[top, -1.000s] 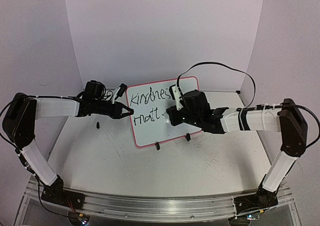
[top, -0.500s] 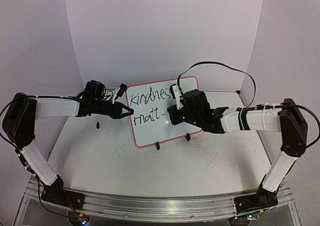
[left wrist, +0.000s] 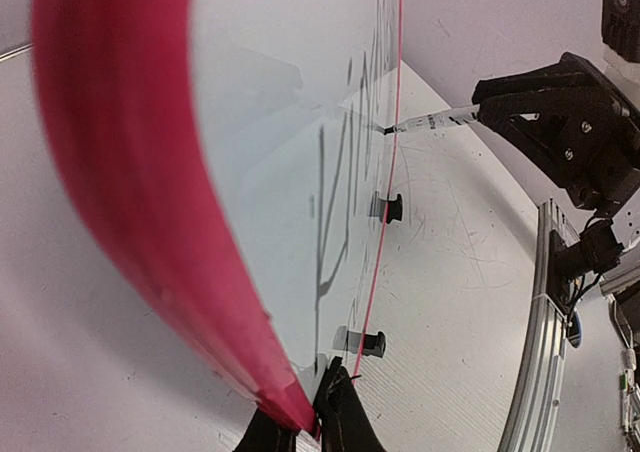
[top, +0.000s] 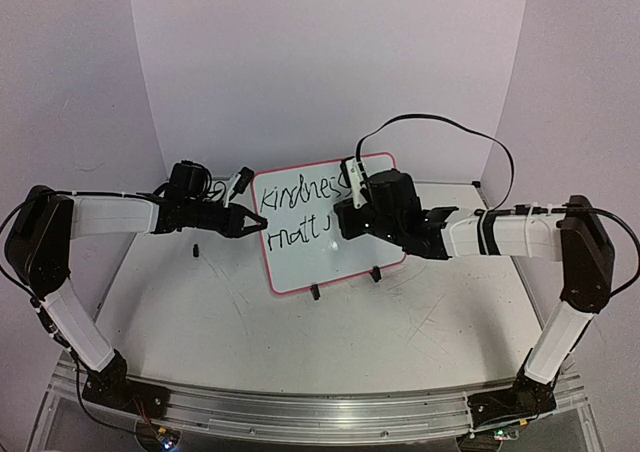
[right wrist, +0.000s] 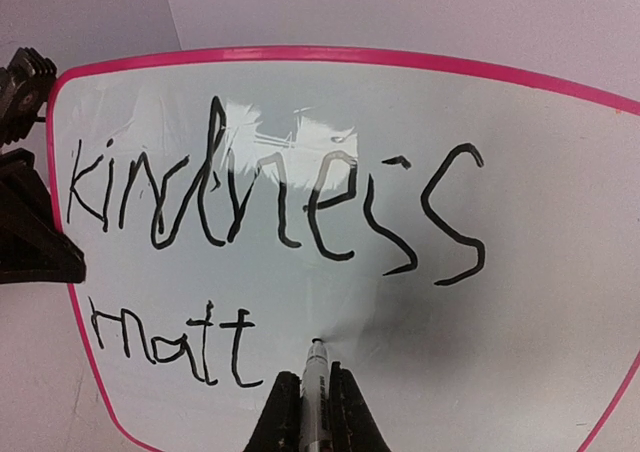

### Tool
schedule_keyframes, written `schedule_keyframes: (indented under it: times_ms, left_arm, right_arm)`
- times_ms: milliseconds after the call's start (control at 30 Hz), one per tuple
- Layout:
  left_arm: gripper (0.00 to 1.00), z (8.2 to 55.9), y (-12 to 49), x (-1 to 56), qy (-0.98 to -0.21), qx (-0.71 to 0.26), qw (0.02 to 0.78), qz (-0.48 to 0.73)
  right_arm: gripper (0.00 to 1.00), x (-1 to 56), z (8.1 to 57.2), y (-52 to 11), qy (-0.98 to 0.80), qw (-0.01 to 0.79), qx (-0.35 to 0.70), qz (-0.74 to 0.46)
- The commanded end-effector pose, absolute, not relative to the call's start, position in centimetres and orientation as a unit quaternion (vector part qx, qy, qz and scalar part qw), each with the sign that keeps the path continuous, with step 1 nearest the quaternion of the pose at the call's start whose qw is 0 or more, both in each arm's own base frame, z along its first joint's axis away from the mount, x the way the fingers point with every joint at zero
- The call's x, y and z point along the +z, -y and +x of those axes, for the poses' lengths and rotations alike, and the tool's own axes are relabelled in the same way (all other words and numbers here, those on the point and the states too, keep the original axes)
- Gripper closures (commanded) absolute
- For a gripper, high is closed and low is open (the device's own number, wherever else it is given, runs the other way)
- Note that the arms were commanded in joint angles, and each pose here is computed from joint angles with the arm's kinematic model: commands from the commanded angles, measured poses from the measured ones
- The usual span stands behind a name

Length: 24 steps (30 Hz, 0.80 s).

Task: Write a sentence on the whiteboard

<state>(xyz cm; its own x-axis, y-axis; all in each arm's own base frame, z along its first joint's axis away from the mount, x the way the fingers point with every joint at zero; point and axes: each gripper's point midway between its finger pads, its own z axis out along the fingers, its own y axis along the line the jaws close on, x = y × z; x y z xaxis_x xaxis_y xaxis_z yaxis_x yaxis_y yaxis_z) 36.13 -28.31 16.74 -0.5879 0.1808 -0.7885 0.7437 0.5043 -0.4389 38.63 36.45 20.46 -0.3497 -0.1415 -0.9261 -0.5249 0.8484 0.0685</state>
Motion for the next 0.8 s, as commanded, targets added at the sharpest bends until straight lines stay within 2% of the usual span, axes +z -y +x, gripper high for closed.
schedule_keyframes:
  times_ms: [0, 767]
  left_arm:
    - [1.00, 40.0, 25.7, 16.8, -0.815, -0.292, 0.414, 0.282]
    - [1.00, 39.7, 25.7, 16.4, -0.820, -0.294, 0.403, 0.282]
  right_arm:
    - [1.00, 21.3, 39.8, -37.2, -0.792, 0.543, 0.193, -0.200]
    - [1.00, 17.6, 37.0, -35.8, -0.821, 0.500, 0.195, -0.197]
